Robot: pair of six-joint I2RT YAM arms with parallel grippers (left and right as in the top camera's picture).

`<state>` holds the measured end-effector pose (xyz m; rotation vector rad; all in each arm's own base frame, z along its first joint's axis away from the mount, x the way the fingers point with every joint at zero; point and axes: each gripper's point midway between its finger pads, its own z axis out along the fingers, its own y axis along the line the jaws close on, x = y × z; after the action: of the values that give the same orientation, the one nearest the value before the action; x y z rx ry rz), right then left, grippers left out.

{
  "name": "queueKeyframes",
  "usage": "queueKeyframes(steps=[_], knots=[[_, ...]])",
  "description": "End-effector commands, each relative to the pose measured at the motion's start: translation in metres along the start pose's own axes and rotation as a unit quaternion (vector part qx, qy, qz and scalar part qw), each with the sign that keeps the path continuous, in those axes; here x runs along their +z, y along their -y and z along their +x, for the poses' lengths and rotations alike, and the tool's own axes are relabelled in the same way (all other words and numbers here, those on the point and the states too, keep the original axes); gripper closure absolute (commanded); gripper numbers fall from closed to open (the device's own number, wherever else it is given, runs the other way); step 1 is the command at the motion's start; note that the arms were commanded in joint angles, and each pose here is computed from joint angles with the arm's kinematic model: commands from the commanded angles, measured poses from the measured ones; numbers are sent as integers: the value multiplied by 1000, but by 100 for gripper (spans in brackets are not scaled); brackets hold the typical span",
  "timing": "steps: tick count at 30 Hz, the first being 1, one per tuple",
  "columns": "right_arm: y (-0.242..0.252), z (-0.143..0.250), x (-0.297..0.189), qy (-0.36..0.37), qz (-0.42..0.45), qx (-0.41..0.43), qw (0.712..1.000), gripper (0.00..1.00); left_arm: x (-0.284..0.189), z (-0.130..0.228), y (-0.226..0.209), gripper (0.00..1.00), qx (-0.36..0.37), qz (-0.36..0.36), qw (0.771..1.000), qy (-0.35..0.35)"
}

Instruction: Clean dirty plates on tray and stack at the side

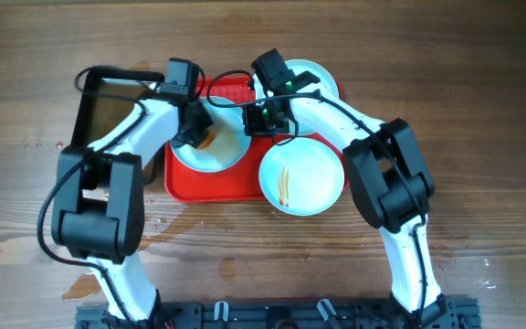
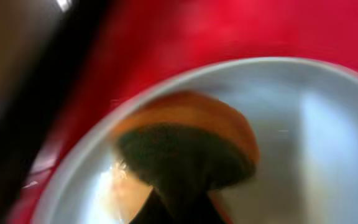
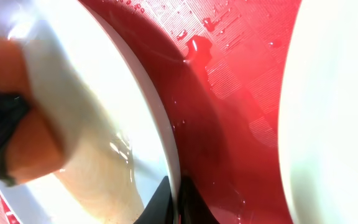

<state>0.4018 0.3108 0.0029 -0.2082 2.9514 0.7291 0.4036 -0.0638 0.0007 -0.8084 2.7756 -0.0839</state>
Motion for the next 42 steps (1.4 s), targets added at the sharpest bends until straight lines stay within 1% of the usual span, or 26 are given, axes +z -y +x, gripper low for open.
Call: queueKeyframes(steps=[1,4,5,6,7,10,12,16,18,20,23,26,29,30,32,34,35,36,37,38,40,42], knots=[[9,9,12,-17,9,3,1000,95,30,47,-58,96,-37,-104,991,-81],[9,9,12,-17,10,3,1000,95,24,80,-43,96,-35,-60,984,-167],[9,9,12,-18,9,3,1000,95,21,91,-34,96,-19,-33,979,-198],[9,9,12,-18,9,3,1000,94,16,102,-24,96,2,-1,974,-227],[9,9,12,-18,9,3,1000,95,6,120,-6,96,39,62,958,-277],[8,10,12,-20,6,3,1000,95,-9,134,12,96,69,137,935,-321],[6,11,12,-23,1,3,1000,95,-15,131,16,96,65,167,927,-328],[6,13,12,-26,1,4,1000,95,-22,98,13,96,38,188,935,-300],[6,13,12,-27,1,3,1000,95,-32,71,12,96,24,204,940,-271],[6,13,12,-26,1,3,1000,95,-49,42,12,96,14,223,946,-235],[6,12,12,-26,1,3,1000,94,-86,1,12,96,22,254,952,-171],[5,11,12,-22,0,2,1000,94,-119,-23,13,96,31,275,953,-122],[5,10,12,-20,-1,0,1000,90,-148,-36,12,96,38,291,952,-81],[5,9,12,-20,0,1,1000,88,-158,-39,11,96,42,295,952,-67],[6,9,12,-18,2,2,1000,75,-168,-44,5,96,41,290,955,-45],[7,8,12,-16,6,2,1000,64,-171,-51,-5,96,37,270,962,-23],[7,8,13,-15,8,1,1000,61,-170,-56,-11,96,33,255,966,-13],[8,8,13,-13,11,0,1000,61,-168,-60,-17,96,28,241,970,-5],[7,8,15,-13,11,-2,1000,62,-166,-63,-22,96,24,232,972,0],[8,8,17,-14,12,-2,1000,67,-163,-65,-27,96,21,222,975,3],[7,12,21,-18,14,-4,1000,83,-159,-69,-35,96,16,200,979,11],[8,17,28,-27,17,-2,999,96,-156,-73,-41,96,14,179,984,20]])
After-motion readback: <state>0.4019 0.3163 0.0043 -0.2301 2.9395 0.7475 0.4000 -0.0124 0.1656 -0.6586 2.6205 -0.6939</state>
